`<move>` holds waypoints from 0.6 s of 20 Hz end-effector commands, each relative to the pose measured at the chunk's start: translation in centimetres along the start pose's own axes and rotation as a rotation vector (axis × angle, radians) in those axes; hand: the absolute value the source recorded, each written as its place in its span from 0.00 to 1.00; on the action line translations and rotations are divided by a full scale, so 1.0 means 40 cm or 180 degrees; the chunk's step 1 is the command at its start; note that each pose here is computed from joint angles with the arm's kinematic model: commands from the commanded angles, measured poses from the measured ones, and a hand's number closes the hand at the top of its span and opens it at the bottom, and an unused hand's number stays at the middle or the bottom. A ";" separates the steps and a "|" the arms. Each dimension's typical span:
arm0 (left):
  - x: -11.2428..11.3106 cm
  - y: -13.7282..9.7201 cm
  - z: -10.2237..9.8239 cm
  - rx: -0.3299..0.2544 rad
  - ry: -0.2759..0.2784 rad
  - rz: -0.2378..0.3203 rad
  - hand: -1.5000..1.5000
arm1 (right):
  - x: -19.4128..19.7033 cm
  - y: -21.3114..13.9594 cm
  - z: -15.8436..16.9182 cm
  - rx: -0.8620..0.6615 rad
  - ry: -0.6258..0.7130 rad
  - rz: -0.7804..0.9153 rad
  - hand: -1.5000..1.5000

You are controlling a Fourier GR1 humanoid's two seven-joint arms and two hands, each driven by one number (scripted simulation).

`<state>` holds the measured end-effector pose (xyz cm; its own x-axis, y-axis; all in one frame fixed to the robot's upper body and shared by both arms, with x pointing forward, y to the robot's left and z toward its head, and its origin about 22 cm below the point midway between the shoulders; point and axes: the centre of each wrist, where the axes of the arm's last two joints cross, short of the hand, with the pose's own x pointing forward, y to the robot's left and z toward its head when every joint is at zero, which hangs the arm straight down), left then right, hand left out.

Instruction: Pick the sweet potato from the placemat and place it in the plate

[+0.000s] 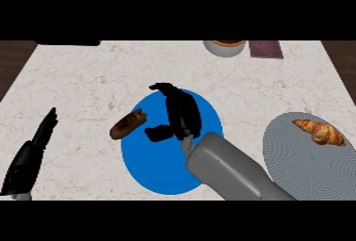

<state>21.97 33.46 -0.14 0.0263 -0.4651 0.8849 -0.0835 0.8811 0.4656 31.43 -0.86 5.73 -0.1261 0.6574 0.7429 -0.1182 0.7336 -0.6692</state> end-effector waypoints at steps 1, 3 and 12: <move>0.007 -0.002 0.024 0.0006 0.0034 0.0011 0.50 | 0.013 -0.025 -0.008 -0.0442 -0.0068 -0.0474 0.00; -0.017 0.005 0.053 0.0009 0.0104 -0.0056 0.50 | -0.015 -0.054 -0.009 -0.0635 -0.0021 -0.0666 0.00; -0.033 0.015 0.018 0.0097 0.0081 0.0007 0.50 | -0.171 -0.263 0.034 -0.1116 0.0004 -0.1507 0.00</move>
<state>21.44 34.52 -0.44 0.0515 -0.4632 0.8847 -0.1080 0.8781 0.4660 32.36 -8.97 6.83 -0.1019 0.3462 0.9326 0.1376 0.9334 -0.3315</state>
